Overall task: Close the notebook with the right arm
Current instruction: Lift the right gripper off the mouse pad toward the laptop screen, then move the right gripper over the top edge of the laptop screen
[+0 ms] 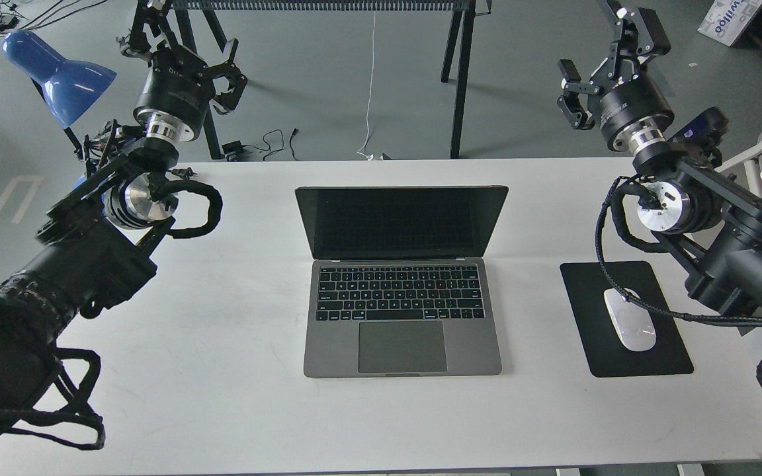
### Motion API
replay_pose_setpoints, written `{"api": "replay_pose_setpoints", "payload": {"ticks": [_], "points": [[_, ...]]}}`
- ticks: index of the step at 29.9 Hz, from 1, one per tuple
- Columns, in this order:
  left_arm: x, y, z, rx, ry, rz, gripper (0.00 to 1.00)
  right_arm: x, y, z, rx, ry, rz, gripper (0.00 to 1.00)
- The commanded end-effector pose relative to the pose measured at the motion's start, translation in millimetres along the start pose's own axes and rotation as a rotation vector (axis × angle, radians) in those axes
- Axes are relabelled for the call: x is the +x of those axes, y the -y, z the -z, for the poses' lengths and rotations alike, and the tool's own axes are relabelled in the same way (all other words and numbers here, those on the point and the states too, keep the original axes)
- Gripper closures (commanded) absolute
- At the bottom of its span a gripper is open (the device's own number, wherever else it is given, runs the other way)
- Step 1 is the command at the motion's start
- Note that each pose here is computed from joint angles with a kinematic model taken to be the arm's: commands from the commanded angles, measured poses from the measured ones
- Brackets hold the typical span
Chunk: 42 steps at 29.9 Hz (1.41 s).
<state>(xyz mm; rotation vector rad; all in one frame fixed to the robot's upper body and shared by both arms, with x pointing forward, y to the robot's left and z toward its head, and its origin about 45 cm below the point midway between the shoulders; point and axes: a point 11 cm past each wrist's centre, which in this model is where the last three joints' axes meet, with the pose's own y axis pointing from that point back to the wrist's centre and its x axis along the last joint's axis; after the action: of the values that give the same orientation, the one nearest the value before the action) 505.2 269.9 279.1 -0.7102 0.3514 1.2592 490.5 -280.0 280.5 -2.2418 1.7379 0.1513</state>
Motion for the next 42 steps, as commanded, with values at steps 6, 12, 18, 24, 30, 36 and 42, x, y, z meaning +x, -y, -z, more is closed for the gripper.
{"api": "replay_pose_setpoints", "payload": {"ticks": [6, 12, 18, 24, 30, 36, 42], "points": [[1.5, 0.1, 0.0, 0.001, 0.013, -0.014, 0.0, -0.8, 0.3, 0.2, -0.001, -0.002, 0.003, 0.01], [1.1, 0.0, -0.4, 0.002, 0.011, -0.007, 0.0, -1.7, 9.3, 4.5, 0.011, -0.02, -0.007, 0.01], [1.1, 0.0, -0.5, 0.001, 0.009, -0.006, 0.0, -25.5, 35.5, -6.9, -0.024, -0.112, 0.01, 0.01], [1.1, 0.1, -0.8, 0.0, 0.008, -0.007, 0.0, -67.1, 45.4, -38.3, -0.096, -0.203, 0.089, 0.01], [1.1, 0.1, -0.8, 0.0, 0.008, -0.007, 0.0, -82.2, 38.0, -69.8, -0.16, -0.252, 0.117, 0.01], [1.1, 0.1, -0.8, 0.0, 0.008, -0.007, 0.0, -82.7, 28.8, -85.4, -0.204, -0.295, 0.144, 0.01], [1.1, 0.1, -0.8, 0.0, 0.008, -0.007, 0.0, -98.7, 26.2, -91.0, -0.213, -0.265, 0.191, 0.01]]}}
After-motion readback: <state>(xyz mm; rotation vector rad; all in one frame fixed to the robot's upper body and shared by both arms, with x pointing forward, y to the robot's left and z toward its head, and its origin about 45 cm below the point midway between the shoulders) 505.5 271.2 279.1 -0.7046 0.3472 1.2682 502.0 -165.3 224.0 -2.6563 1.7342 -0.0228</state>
